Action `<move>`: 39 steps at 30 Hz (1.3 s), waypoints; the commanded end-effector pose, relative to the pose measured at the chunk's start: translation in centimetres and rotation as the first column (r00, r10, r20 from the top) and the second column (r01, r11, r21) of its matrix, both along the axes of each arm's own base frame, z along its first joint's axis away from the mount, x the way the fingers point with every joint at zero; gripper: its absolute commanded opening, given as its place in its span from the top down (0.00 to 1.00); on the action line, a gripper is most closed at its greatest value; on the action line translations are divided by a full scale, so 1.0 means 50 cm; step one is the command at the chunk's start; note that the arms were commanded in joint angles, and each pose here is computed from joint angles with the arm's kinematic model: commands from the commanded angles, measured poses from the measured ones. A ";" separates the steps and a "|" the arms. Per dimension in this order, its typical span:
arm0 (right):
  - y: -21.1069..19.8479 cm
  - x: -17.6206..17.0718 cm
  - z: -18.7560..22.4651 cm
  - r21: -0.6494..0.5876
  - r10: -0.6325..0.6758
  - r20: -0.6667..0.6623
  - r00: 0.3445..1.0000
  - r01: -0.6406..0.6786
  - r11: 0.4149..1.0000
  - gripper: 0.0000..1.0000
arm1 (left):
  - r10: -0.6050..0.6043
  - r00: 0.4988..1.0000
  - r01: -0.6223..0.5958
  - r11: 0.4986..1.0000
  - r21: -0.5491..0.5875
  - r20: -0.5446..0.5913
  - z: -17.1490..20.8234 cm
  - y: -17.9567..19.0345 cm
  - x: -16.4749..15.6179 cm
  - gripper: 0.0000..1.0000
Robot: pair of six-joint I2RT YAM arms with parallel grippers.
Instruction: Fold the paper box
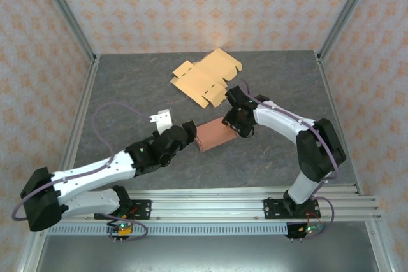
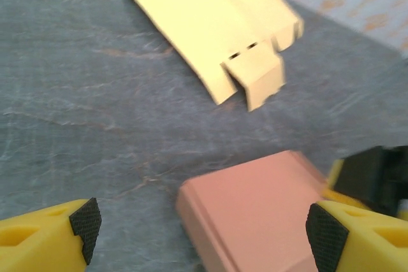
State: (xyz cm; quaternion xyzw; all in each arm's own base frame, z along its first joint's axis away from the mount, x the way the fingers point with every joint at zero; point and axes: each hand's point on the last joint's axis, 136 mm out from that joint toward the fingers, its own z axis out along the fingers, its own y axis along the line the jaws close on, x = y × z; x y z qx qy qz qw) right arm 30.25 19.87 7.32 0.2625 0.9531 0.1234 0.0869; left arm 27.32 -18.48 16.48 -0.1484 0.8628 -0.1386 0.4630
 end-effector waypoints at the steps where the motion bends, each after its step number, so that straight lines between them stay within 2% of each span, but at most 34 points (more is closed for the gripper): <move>1: -0.036 -0.036 -0.008 -0.084 0.008 -0.035 0.999 -0.011 0.996 0.38 | -0.060 0.995 0.069 0.990 0.124 -0.074 -0.039 -0.032 0.018 0.13; 4: -0.022 -0.045 -0.020 -0.039 -0.002 -0.064 0.998 -0.001 0.999 0.38 | -0.143 0.982 0.167 0.962 0.217 -0.126 -0.062 -0.071 0.033 0.13; 7: -0.012 -0.051 -0.025 -0.006 -0.010 -0.079 0.997 0.009 1.000 0.38 | -0.168 0.974 0.205 0.942 0.265 -0.153 -0.067 -0.088 0.046 0.13; 12: -0.030 -0.047 -0.002 -0.029 -0.005 -0.056 0.998 0.003 1.000 0.35 | -0.137 0.963 0.200 0.940 0.275 -0.233 -0.091 -0.073 0.062 0.13; 14: -0.038 -0.043 0.004 -0.033 0.001 -0.048 0.999 -0.002 0.999 0.36 | -0.131 0.945 0.201 0.955 0.217 -0.300 -0.122 -0.065 0.063 0.14; 17: -0.039 -0.042 -0.005 -0.009 0.013 -0.072 0.997 -0.014 1.000 0.37 | -0.167 0.911 0.208 0.976 0.071 -0.378 -0.167 -0.077 0.057 0.19; 21: -0.015 -0.044 -0.019 0.073 0.046 -0.103 0.994 -0.039 0.997 0.37 | -0.236 0.871 0.227 0.971 -0.073 -0.431 -0.207 -0.117 0.044 0.22; 24: 0.001 -0.041 -0.023 0.123 0.087 -0.105 0.991 -0.074 0.990 0.37 | -0.255 0.835 0.219 0.967 -0.130 -0.487 -0.245 -0.134 0.035 0.27; 30: 0.025 -0.034 -0.037 0.192 0.204 -0.088 0.975 -0.184 0.964 0.39 | -0.239 0.811 0.164 0.969 -0.185 -0.534 -0.289 -0.131 0.046 0.49; 33: 0.018 -0.030 -0.038 0.210 0.223 -0.069 0.972 -0.204 0.956 0.34 | -0.222 0.809 0.127 0.970 -0.208 -0.545 -0.306 -0.112 0.049 0.55; 35: 0.006 -0.025 -0.032 0.222 0.222 -0.046 0.974 -0.207 0.953 0.26 | -0.219 0.809 0.106 0.967 -0.232 -0.545 -0.315 -0.100 0.051 0.57; 39: 0.007 -0.020 -0.006 0.328 0.254 0.032 0.967 -0.250 0.911 0.19 | -0.240 0.804 0.068 0.946 -0.317 -0.543 -0.336 -0.087 0.052 0.60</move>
